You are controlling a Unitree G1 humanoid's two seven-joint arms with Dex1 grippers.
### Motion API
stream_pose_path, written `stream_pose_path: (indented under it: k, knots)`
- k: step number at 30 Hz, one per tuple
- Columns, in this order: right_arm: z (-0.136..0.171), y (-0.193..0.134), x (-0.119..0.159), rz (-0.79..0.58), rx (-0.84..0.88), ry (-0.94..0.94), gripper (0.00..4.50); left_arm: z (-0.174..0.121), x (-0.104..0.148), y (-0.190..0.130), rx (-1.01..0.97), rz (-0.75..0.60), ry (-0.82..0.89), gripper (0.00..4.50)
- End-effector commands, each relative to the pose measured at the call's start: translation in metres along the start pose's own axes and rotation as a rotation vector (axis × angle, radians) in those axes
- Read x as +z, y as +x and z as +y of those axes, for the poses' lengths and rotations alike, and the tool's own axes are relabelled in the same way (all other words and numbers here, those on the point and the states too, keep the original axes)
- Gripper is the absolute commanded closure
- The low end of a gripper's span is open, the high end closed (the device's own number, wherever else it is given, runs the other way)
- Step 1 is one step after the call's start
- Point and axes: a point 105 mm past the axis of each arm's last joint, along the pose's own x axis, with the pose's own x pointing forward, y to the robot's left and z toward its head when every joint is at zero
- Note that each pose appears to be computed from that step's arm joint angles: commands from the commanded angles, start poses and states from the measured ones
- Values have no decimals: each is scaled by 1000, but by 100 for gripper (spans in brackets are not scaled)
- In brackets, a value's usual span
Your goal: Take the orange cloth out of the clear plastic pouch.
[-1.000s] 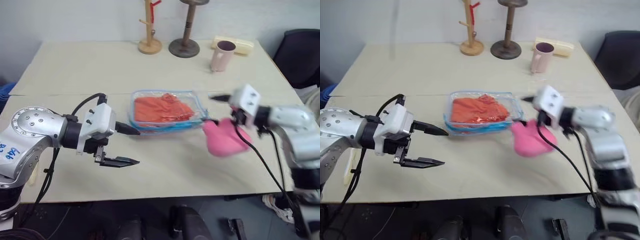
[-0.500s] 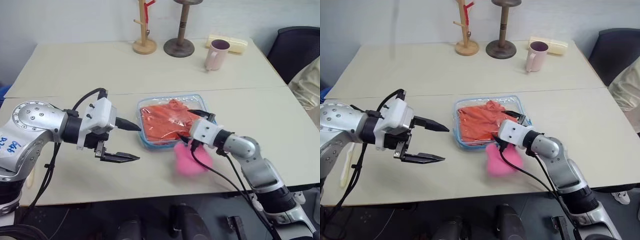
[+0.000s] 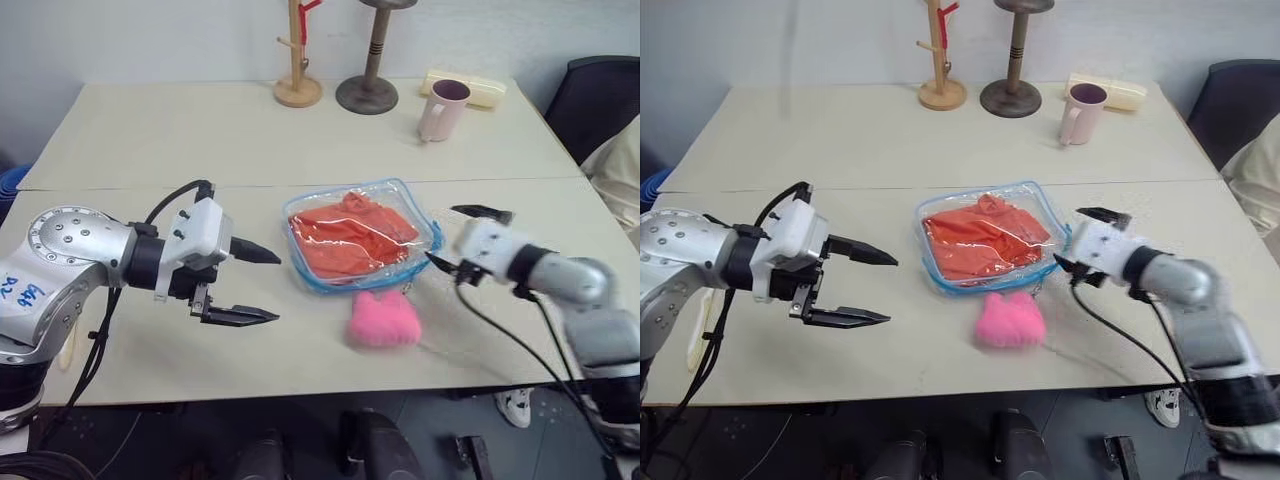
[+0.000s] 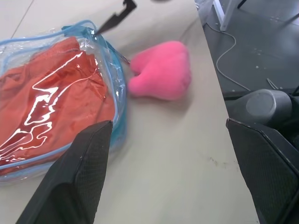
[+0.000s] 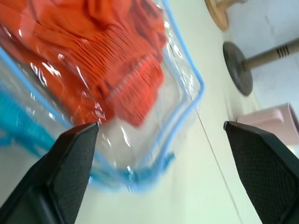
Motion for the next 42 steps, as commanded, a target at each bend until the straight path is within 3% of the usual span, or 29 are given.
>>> stream_pose_path:
  k: [1, 4, 6, 18, 26, 31, 32, 37, 40, 42]
  knots:
    - [19, -30, 20, -90, 221, 287, 3, -4, 8, -1, -13, -13, 52, 41]
    - [53, -63, 17, -42, 483, 484, 3, -4, 9, 2, -36, -19, 57, 41]
    - [66, -67, 11, -7, 522, 525, 3, -5, 9, 3, -48, -20, 60, 41]
    - [120, -1, 24, -98, 613, 641, 3, -3, 14, 6, -70, -24, 64, 41]
    - [137, 19, 45, -184, 696, 596, 255, -2, 14, 2, -47, -16, 56, 41]
    - [140, 37, 58, -222, 687, 522, 436, -2, 15, 1, -35, -15, 59, 41]
    - [139, 38, 58, -219, 683, 501, 448, -2, 15, 1, -33, -15, 59, 41]
    - [111, 11, 50, -158, 632, 315, 448, -2, 15, -1, -22, -5, 60, 41]
    - [86, -9, 46, -107, 613, 242, 393, -2, 13, -1, -25, -4, 66, 41]
    - [64, -22, 48, -82, 597, 158, 321, -3, 15, 4, -41, -16, 81, 41]
